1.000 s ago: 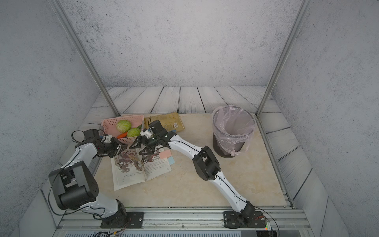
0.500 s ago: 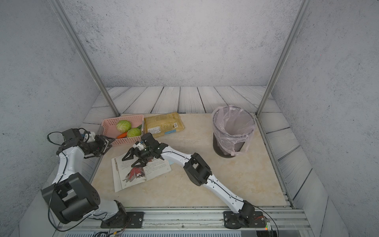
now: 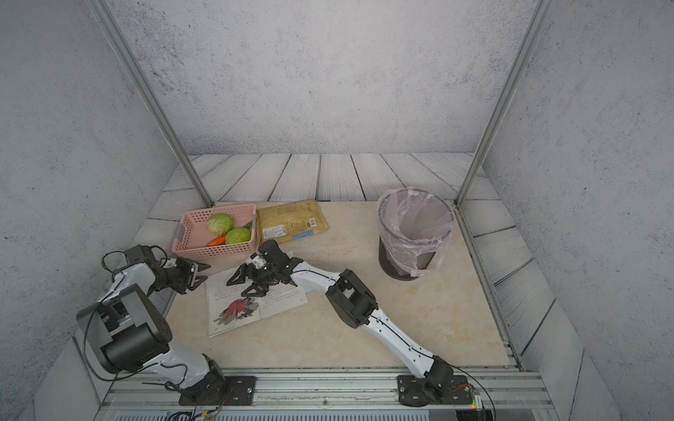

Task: Peel off the used sticky note
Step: Turn the page of the book at the center of the board.

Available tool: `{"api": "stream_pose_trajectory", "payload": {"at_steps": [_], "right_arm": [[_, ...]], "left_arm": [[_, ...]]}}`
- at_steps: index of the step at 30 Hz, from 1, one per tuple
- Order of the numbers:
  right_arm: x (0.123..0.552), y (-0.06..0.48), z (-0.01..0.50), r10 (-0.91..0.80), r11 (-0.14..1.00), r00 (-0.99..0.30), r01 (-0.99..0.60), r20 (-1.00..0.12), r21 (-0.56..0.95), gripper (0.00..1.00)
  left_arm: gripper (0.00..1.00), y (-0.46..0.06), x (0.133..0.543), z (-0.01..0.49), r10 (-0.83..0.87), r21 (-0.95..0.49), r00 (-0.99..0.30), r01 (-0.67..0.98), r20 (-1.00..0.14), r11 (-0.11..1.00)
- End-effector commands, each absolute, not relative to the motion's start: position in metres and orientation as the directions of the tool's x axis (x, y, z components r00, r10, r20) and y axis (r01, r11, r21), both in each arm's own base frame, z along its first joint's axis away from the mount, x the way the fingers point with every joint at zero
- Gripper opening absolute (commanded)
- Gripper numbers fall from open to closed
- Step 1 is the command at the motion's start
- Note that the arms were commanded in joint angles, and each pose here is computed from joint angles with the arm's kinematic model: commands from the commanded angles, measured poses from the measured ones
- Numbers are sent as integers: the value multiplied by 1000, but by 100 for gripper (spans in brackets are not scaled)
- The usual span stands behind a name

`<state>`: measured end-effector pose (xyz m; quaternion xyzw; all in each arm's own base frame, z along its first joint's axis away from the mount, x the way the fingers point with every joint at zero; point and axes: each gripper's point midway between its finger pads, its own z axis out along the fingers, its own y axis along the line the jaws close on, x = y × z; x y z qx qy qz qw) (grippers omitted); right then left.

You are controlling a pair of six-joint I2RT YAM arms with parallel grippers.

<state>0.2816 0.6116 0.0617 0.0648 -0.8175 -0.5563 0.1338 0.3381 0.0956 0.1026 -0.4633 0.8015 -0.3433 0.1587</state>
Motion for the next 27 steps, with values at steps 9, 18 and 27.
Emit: {"api": "stream_pose_trajectory", "payload": {"at_steps": [9,18,27], "right_arm": [[320,496,-24,125,612,-968,248,217,751,82],[326,495,8,126,557,-977,214,173,802,82],[326,494,65,23,538,-998,62,60,841,82]], "left_arm": [[40,1,362,73,-672,-716,-724,-550,154,429],[23,-65,370,43,-524,-716,-817,-515,241,472],[18,-52,345,-5,-528,-573,-814,-559,241,600]]}}
